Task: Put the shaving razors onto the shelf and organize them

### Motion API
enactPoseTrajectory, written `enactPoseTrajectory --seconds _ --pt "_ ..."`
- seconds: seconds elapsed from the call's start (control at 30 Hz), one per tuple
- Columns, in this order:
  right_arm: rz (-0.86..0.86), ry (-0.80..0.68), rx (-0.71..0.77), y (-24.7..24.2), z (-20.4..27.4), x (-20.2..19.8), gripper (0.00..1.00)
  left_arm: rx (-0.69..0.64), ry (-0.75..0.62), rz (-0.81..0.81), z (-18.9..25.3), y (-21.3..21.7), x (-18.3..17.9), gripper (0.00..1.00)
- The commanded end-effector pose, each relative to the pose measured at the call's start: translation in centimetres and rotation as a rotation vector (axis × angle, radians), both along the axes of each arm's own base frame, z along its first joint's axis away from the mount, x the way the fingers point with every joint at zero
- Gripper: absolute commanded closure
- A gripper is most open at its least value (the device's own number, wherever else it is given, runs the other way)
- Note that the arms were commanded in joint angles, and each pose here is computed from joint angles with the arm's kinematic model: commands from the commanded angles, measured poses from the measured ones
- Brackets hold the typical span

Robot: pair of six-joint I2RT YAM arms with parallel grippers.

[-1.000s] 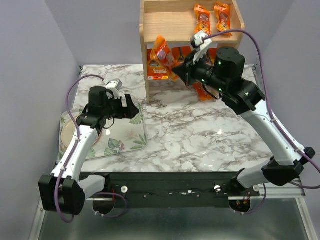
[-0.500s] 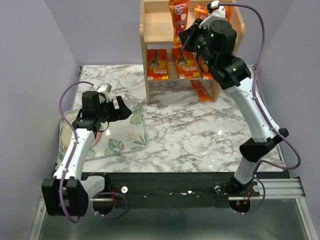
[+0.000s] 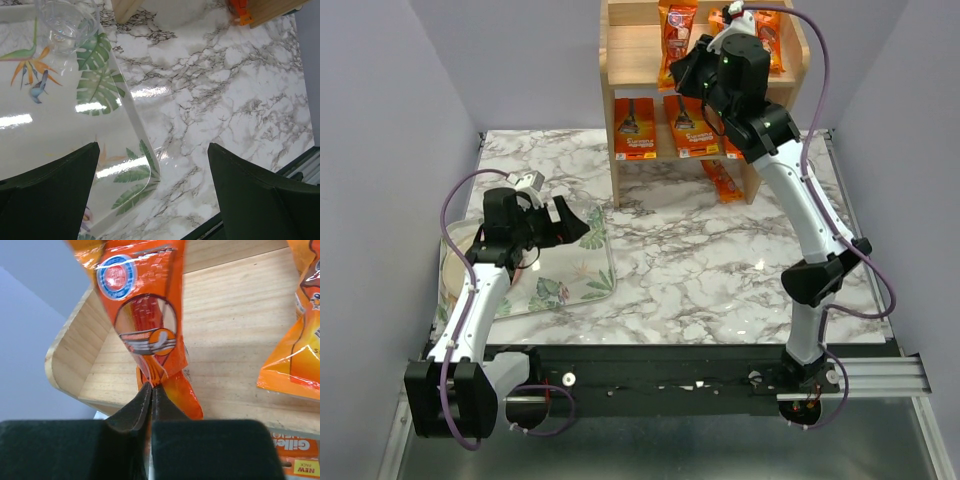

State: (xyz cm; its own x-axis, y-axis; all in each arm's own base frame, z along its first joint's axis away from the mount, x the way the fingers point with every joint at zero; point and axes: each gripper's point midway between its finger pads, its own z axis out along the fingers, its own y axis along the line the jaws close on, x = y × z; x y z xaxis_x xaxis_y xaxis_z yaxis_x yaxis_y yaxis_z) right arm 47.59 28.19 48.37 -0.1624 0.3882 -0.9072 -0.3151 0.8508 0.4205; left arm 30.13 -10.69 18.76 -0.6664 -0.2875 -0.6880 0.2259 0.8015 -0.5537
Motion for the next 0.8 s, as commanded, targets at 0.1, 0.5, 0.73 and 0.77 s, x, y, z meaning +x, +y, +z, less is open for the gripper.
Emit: enactPoseTrajectory --seconds 0.1,0.5,0.73,0.77 --pt "0.031 -0.021 0.024 1.8 -0.3 1.5 0.57 -0.036 -0.009 -0.028 0.3 -0.6 -0.3 0.01" --pt "0.027 -0.109 0.004 1.1 2.3 0.8 0.54 -0.064 -0.004 0.016 0.2 0.4 0.1 0.01" --pt "0.093 -0.137 -0.066 2.1 1.5 0.7 0.47 -0.084 -0.008 0.019 0.3 0.3 0.2 0.01" --pt "0.105 -0.146 -0.087 2.3 1.3 0.8 0.45 -0.082 -0.010 0.018 0.3 0.3 0.1 0.01"
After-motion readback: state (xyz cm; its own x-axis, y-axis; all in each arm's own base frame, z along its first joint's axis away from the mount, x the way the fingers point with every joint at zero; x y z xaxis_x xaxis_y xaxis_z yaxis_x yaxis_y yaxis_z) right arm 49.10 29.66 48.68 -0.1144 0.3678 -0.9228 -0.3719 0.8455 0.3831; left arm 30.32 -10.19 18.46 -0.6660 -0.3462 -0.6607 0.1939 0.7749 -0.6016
